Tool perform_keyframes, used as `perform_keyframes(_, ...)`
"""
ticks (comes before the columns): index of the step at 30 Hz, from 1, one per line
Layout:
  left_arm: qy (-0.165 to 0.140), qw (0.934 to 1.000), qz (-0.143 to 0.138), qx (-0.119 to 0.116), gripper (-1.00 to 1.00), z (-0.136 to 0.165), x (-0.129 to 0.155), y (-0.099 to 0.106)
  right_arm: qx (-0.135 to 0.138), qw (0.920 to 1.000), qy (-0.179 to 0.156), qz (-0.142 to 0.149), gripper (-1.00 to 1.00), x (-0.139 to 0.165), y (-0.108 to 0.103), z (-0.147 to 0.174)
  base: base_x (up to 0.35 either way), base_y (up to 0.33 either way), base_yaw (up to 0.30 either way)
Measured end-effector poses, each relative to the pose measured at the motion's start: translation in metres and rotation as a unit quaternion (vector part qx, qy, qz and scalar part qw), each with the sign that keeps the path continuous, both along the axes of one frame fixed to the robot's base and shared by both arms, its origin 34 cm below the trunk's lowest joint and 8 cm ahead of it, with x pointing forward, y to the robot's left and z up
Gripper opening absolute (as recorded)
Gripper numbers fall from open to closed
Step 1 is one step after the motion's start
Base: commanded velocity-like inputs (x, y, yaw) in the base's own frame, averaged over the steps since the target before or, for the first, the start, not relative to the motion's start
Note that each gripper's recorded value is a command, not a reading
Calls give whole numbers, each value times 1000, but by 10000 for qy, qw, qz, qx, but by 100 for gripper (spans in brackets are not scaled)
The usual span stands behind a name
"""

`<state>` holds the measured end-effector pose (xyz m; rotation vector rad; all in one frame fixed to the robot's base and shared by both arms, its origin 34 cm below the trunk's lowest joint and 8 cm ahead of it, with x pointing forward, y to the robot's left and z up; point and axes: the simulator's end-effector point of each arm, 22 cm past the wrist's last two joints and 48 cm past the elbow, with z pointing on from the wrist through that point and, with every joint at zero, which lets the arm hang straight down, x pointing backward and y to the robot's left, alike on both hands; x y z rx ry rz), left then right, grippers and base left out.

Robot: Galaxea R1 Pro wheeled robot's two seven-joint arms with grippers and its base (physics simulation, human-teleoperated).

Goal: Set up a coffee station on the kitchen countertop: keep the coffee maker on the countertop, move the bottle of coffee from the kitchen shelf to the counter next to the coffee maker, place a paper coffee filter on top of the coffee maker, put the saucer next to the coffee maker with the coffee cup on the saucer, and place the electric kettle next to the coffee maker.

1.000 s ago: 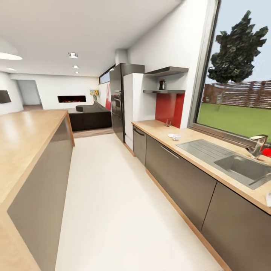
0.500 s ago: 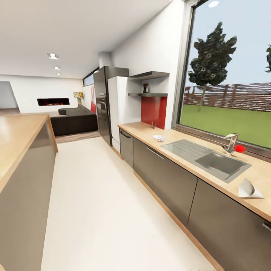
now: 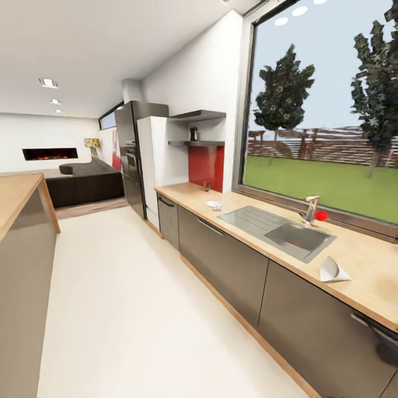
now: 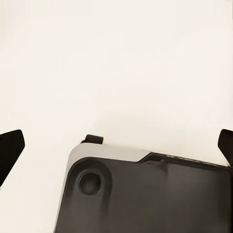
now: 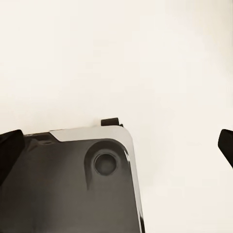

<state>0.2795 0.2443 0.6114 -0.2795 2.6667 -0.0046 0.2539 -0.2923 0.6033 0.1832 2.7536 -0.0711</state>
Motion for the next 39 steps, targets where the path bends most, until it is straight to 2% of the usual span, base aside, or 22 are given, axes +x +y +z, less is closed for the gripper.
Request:
perform_keyframes(3,-107,9999,-13,17,100,2,4,0,0,10000,-8,2,100,0,0,0,229,161,-45)
perform_keyframes(9,-119,9999,-18,22,100,3,5,0,-6,10000,0,-3,100,0,-1,0,295,174,-67)
perform_keyframes(16,-71,10000,-58,28,100,1,-1,-1,19,9999,-19,-157,100,1,-4,1,311,162,-275)
perform_keyframes(31,-218,9997,-114,45,100,5,7,-2,20,9998,-83,-178,100,5,-5,2,317,154,-272)
perform_keyframes(39,-227,9997,-114,45,100,5,7,-2,19,9998,-107,-163,100,7,-4,3,321,148,-43)
